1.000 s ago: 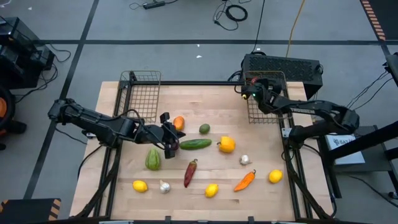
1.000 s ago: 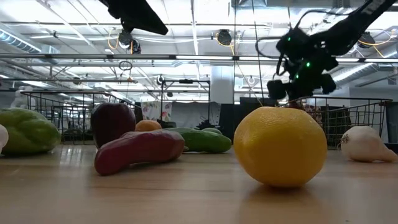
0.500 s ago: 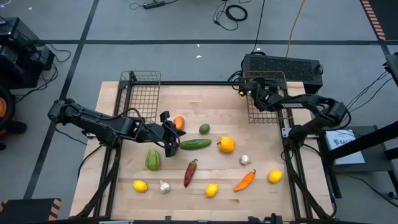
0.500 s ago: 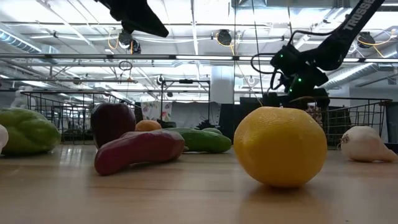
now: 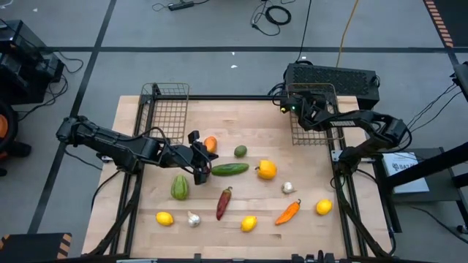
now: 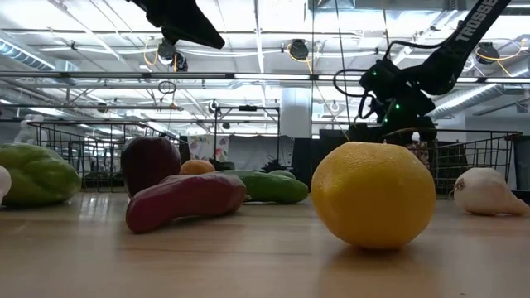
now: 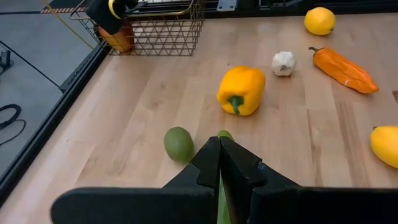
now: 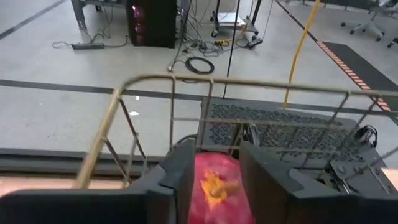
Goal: Sort produce into baskets
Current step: Put the left red apple into the right wire basket
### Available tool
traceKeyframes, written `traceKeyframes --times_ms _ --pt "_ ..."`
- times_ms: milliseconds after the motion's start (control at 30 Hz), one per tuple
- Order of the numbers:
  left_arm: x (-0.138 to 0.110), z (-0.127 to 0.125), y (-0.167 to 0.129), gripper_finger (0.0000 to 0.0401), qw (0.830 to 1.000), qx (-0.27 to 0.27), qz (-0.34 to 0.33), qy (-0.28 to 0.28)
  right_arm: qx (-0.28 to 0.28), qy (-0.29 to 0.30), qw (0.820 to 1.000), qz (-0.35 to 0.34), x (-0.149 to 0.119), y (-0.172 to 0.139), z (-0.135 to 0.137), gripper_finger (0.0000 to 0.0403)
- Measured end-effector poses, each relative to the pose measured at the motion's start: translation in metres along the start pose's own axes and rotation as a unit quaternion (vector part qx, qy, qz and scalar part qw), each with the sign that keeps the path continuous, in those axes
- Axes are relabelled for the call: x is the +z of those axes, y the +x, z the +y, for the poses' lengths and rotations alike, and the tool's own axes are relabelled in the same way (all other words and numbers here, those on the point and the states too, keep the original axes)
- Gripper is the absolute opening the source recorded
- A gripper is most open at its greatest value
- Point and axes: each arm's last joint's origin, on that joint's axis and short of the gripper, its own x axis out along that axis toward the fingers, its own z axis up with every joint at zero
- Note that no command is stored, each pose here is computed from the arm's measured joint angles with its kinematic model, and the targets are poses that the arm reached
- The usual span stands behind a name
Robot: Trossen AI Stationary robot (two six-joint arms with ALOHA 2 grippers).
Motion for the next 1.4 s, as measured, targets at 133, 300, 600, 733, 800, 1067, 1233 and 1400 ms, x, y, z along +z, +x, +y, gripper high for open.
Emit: traceKeyframes --times_ms 133,300,600,733,800,1067,1233,1400 --pt "0.000 0.000 0.000 0.0016 1.000 0.000 0.000 0.000 0.008 0.007 1.000 -0.013 0.009 -0.006 -0.003 0.0149" --pt "0.000 0.000 0.000 0.0016 1.000 0.000 0.000 0.000 0.022 0.015 0.999 -0.035 0.027 -0.022 -0.010 0.0177" --pt "0.000 0.000 0.000 0.0016 1.000 0.000 0.000 0.001 0.223 0.009 0.971 -0.083 0.061 -0.087 -0.020 0.0215" --pt "0.000 0.000 0.000 0.0016 1.000 0.000 0.000 0.001 0.364 -0.023 0.927 -0.087 0.066 -0.119 -0.023 0.0219" --pt "0.000 0.000 0.000 0.0016 1.000 0.001 0.000 0.001 0.413 -0.036 0.907 -0.077 0.063 -0.132 -0.023 0.0218" --pt "0.000 0.001 0.000 0.0016 1.000 0.011 0.001 0.023 0.532 -0.113 0.839 -0.028 0.035 -0.173 -0.007 0.0212" --pt "-0.004 0.001 0.000 0.0016 1.000 0.013 0.019 0.000 0.569 -0.142 0.810 -0.022 0.020 -0.190 0.007 0.0212" --pt "-0.016 0.003 -0.001 0.0016 0.996 0.024 0.078 -0.023 0.587 -0.165 0.792 -0.012 0.004 -0.199 0.021 0.0212"
